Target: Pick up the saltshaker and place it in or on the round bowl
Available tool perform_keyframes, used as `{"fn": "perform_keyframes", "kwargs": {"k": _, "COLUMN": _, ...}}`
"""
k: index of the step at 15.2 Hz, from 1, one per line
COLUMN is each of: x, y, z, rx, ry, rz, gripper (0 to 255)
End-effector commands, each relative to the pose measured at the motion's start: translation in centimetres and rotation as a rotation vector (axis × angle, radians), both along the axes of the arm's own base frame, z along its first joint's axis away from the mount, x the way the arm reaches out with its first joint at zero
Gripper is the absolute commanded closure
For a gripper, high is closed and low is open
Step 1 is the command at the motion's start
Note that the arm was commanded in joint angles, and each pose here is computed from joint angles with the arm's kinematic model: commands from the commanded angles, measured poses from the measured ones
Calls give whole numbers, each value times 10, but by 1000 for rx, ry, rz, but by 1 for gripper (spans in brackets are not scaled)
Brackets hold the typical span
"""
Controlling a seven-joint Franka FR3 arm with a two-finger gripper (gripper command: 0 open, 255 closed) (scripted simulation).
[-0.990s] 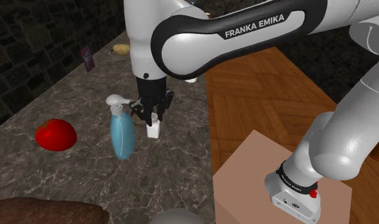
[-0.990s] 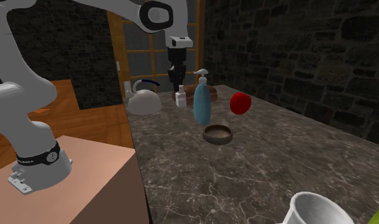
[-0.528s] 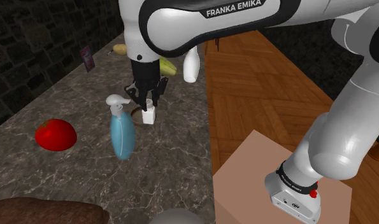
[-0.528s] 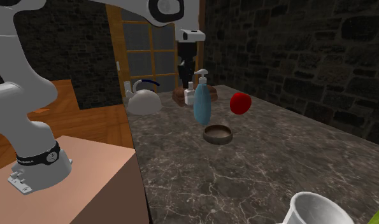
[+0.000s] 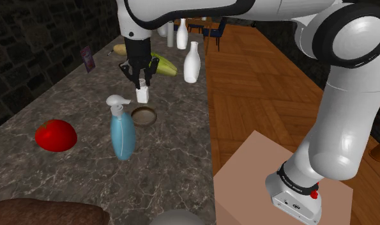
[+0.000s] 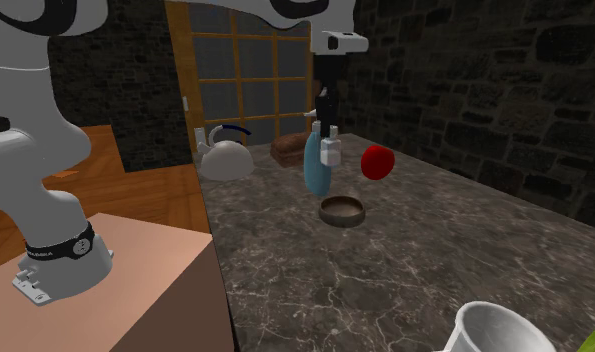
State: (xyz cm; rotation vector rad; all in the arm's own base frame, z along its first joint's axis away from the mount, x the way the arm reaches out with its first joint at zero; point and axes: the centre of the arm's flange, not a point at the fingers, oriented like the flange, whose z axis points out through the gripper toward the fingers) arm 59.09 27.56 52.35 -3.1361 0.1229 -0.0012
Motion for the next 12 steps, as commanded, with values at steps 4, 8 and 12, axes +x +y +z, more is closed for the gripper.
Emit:
{"fn": "perform_keyframes", "kwargs": {"k": 4, "x": 42, "y": -15, "z": 1, "rx": -1, "ry": 0, "rz": -1, "gripper": 255}}
{"fn": "perform_keyframes", "kwargs": {"k": 8, "x": 42, "y": -15, "z": -21, "rx": -1, "ry": 0, "rz": -1, "gripper": 255}}
{"fn": "perform_keyframes", "kwargs": {"k": 12, "x": 42, "y": -15, "z": -42, "rx": -1, "ry": 0, "rz": -1, "gripper": 255}}
